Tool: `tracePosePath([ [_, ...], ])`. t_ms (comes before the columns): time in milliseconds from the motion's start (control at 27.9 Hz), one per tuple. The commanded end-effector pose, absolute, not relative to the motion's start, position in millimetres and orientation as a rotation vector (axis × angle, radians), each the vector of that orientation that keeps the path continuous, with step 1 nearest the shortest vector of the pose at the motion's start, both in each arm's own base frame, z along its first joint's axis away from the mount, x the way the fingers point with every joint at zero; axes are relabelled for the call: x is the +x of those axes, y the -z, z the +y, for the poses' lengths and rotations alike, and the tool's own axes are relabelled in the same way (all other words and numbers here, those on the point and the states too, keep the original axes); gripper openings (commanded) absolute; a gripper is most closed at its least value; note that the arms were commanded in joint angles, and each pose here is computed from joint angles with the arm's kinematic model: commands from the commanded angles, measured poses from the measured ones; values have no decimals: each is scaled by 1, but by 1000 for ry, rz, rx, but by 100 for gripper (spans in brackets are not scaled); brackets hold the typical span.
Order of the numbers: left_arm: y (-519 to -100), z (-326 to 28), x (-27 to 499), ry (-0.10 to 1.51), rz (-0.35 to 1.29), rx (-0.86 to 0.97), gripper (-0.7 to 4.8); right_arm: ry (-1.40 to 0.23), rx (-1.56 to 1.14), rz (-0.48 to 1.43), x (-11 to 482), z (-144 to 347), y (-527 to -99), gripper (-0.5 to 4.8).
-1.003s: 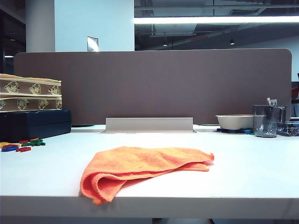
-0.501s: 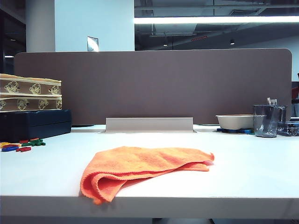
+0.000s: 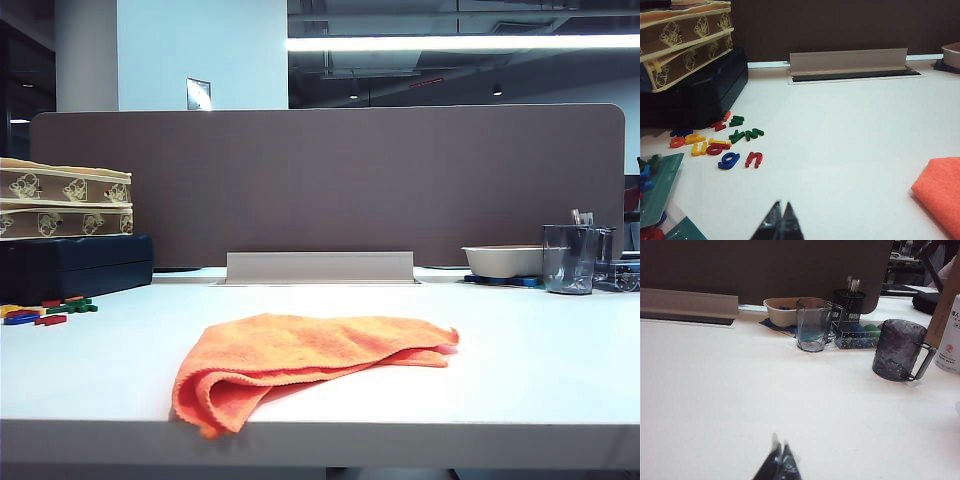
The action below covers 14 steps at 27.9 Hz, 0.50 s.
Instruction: Use an orange cloth to wipe the letter magnets on the table away for a distance.
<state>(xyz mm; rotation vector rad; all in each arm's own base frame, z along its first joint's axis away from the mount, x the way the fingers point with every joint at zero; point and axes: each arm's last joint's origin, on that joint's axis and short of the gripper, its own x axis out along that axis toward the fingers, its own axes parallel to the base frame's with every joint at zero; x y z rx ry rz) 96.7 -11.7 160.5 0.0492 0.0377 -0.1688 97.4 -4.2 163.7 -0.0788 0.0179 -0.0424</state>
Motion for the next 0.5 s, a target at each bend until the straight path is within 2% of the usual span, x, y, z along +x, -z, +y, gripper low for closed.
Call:
tracePosePath([
  [36,-161,-12,97,173,39,49,-5,44,-78,9,98,-4,-163,-5],
  [501,-161,-12,97,173,42,49,-5,44,-78,9,98,-4,-163,-5],
])
